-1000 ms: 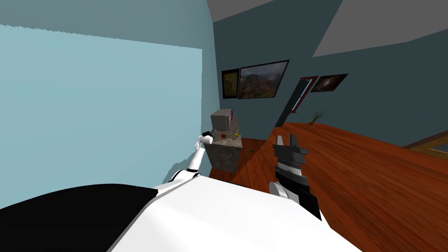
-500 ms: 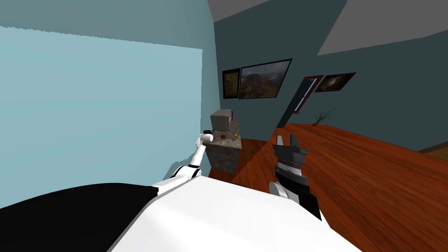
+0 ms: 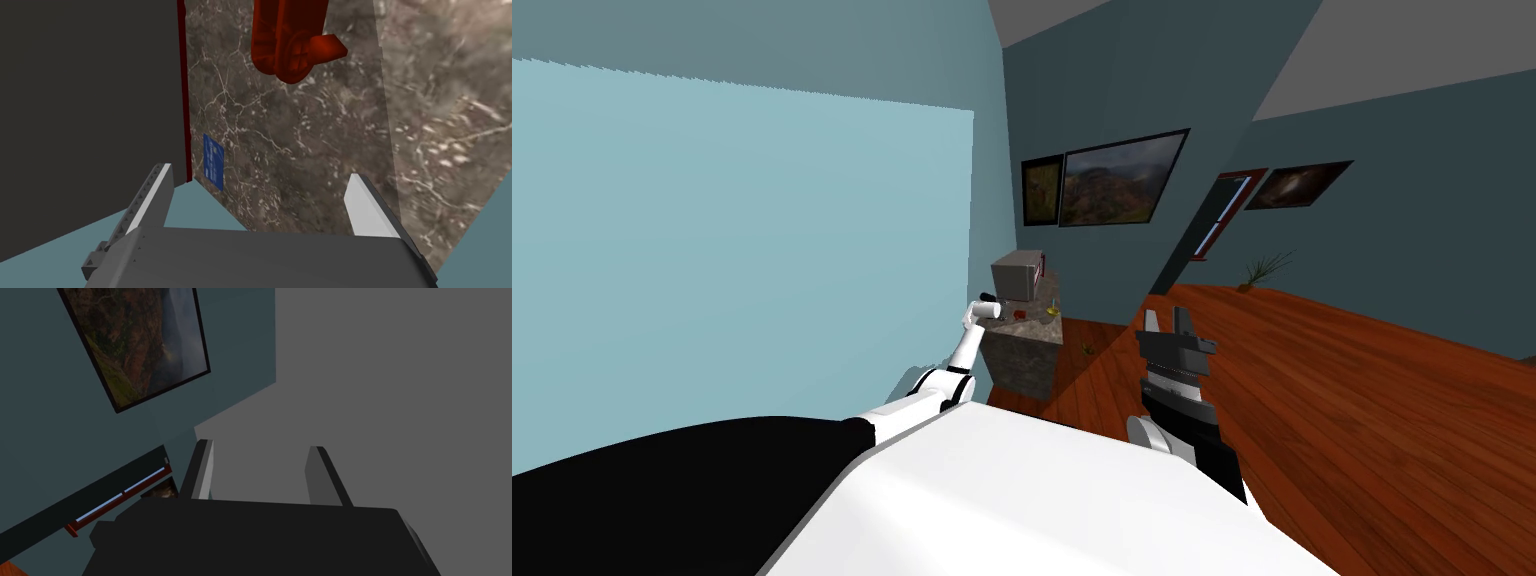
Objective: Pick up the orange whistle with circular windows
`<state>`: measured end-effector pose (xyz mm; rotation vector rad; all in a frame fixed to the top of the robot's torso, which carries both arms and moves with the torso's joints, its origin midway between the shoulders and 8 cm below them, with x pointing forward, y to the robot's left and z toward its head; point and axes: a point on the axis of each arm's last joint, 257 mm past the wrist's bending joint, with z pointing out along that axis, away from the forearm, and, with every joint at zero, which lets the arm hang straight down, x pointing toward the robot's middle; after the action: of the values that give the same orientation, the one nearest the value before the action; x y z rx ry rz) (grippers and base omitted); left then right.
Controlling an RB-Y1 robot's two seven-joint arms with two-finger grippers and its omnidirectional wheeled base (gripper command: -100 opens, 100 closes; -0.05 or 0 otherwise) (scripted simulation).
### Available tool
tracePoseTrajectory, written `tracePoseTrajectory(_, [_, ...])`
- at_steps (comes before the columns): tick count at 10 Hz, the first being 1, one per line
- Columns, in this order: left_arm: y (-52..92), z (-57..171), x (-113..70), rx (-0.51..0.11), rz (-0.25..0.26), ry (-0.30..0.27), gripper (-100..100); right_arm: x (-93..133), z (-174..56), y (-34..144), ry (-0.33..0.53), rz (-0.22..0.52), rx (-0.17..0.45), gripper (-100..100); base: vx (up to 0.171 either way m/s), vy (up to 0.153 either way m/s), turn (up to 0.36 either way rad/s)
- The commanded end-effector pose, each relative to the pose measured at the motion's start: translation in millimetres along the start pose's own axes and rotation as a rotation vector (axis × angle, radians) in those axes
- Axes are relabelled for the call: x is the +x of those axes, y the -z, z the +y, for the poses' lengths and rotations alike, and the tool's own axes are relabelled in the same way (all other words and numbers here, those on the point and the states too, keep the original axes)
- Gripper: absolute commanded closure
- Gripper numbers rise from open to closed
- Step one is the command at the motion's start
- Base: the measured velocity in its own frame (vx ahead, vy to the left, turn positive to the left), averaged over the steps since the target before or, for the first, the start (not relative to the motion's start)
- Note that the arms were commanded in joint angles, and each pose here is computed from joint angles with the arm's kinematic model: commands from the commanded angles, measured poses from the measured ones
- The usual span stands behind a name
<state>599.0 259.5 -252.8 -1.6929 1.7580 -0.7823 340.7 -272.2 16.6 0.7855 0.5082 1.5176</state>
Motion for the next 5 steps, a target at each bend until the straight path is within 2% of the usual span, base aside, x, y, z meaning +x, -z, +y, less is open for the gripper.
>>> tracePoseTrajectory(1, [0.1, 6, -0.6, -0.027, 0.002, 0.002, -100, 0, 0, 0.0, 0.000, 0.000, 0.000, 0, 0.017, -0.027, 0.001])
tracePoseTrajectory(2, [-2.4, 10, -0.9, -0.073, 0.006, 0.012, -100, 0, 0, 0.0, 0.000, 0.000, 0.000, 0, 0.036, -0.040, 0.067])
tracePoseTrajectory(5, [-3.2, 21, -1.0, -0.148, 0.011, 0.022, -100, 0, 0, 0.0, 0.000, 0.000, 0.000, 0, 0.068, -0.051, 0.056])
